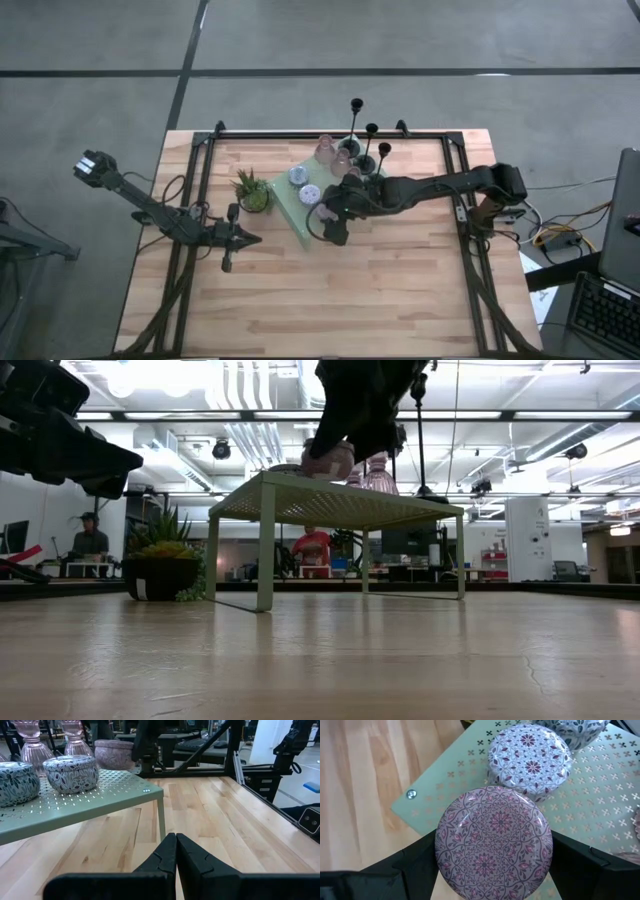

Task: Pick & Place candle stick holders
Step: Put the pink scented candle on the shelf aligned with the other scented candles

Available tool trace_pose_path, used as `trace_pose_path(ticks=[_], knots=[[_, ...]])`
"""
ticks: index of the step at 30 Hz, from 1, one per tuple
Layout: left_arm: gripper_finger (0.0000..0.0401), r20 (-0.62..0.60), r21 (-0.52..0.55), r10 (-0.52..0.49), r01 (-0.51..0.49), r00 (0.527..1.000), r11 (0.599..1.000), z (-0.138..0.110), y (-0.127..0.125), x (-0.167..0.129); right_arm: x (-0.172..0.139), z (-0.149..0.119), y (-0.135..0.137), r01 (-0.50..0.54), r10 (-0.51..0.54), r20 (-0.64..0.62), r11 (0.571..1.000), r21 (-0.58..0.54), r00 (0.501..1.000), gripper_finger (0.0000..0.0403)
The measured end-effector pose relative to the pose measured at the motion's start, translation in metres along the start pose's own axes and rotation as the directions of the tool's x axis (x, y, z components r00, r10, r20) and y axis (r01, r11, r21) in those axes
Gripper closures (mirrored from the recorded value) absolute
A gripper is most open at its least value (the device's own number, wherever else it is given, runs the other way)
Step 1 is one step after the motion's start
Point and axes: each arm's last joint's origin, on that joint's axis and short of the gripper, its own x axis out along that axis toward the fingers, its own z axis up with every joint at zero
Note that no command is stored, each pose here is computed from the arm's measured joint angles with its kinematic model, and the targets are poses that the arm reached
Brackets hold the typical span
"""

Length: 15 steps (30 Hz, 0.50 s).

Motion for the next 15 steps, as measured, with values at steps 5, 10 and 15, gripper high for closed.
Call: trace_pose_path(ticks=[5,10,15], knots=[[0.0389,0.0,0.0,0.0,0.0,1.0,1.0,0.0,0.0,0.0,0.0,-0.0002,0.0004,-0.001,0.001,0.0,1.0,0.009,1.0,0.0097],[0.0389,0.001,0.0,-0.001,0.001,1.0,1.0,0.0001,0.0,0.0,-0.0008,-0.0016,0.004,-0.008,0.008,-0.001,1.0,0.027,1.0,0.0097],[0.0389,0.001,-0.001,0.0,0.0,1.0,1.0,0.0001,0.0,0.0,-0.0019,-0.0033,0.0086,-0.01,0.01,0.001,0.998,0.067,1.0,0.0097]])
